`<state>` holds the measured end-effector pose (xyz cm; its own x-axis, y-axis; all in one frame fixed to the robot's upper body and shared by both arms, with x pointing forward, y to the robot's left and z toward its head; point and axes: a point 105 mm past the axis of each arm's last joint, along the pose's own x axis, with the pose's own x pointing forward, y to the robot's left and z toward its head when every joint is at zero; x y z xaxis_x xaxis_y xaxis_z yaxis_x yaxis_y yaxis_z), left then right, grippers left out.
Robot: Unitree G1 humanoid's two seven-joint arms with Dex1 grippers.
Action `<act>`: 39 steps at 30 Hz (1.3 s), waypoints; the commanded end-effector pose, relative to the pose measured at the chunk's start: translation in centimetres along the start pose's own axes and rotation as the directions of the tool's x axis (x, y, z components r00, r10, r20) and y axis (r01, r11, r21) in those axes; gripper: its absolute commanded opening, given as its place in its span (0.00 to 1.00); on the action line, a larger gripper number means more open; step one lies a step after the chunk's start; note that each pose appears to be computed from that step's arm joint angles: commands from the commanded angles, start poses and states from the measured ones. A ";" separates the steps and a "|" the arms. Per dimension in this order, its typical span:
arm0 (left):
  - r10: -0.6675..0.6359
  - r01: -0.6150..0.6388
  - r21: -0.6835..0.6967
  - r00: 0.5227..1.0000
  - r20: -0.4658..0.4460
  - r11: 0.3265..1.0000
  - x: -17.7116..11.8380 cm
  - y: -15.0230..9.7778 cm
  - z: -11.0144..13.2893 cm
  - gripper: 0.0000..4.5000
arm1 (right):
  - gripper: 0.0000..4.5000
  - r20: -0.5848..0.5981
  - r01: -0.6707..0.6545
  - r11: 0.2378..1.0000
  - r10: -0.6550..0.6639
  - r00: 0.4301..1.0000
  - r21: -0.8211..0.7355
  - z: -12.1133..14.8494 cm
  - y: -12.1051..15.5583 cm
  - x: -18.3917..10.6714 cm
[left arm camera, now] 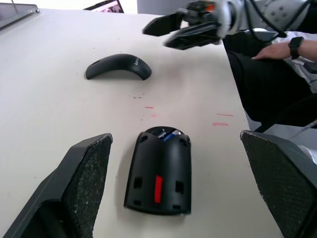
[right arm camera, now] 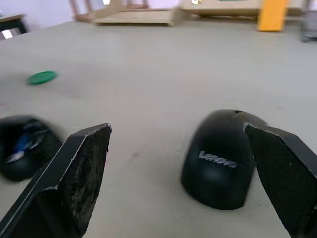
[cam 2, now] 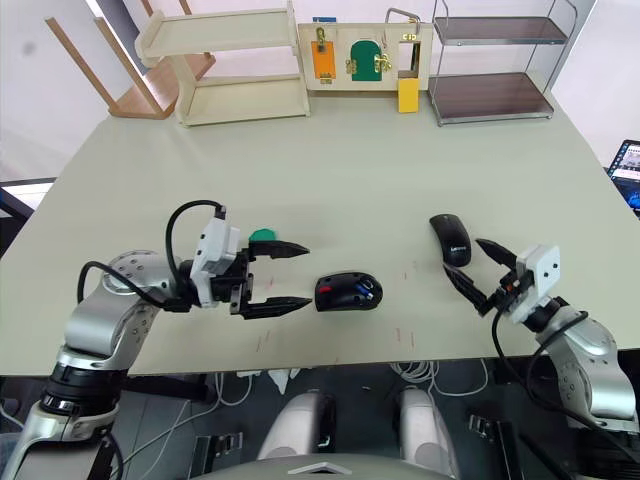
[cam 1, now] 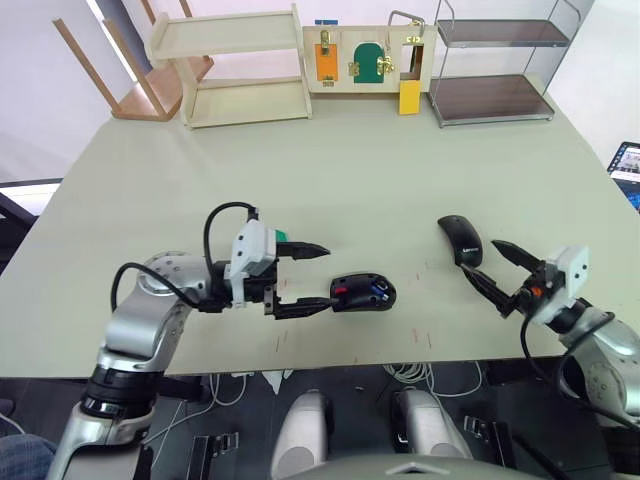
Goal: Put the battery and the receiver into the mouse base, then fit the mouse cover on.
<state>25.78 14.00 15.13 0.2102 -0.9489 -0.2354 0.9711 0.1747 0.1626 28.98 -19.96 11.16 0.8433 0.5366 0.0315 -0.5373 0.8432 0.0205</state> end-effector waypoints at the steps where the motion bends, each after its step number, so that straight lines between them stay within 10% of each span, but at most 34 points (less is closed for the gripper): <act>1: 0.021 -0.023 0.043 0.999 0.041 0.999 -1.4 0.2 1.0 0.98 | 1.00 -0.031 0.126 0.992 -0.126 0.992 -0.013 0.5 -0.5 1.1; 39: 0.003 -0.016 0.089 0.990 0.144 0.996 -5.2 0.4 0.2 0.98 | 1.00 -0.174 0.402 0.915 -0.402 0.899 -0.034 -1.6 0.2 3.7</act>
<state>25.20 18.34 15.88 0.1838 -0.9761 -0.1158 0.9633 0.1554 0.2190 31.97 -17.60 8.65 0.9698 0.1552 -0.1880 -0.1564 0.9877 0.0085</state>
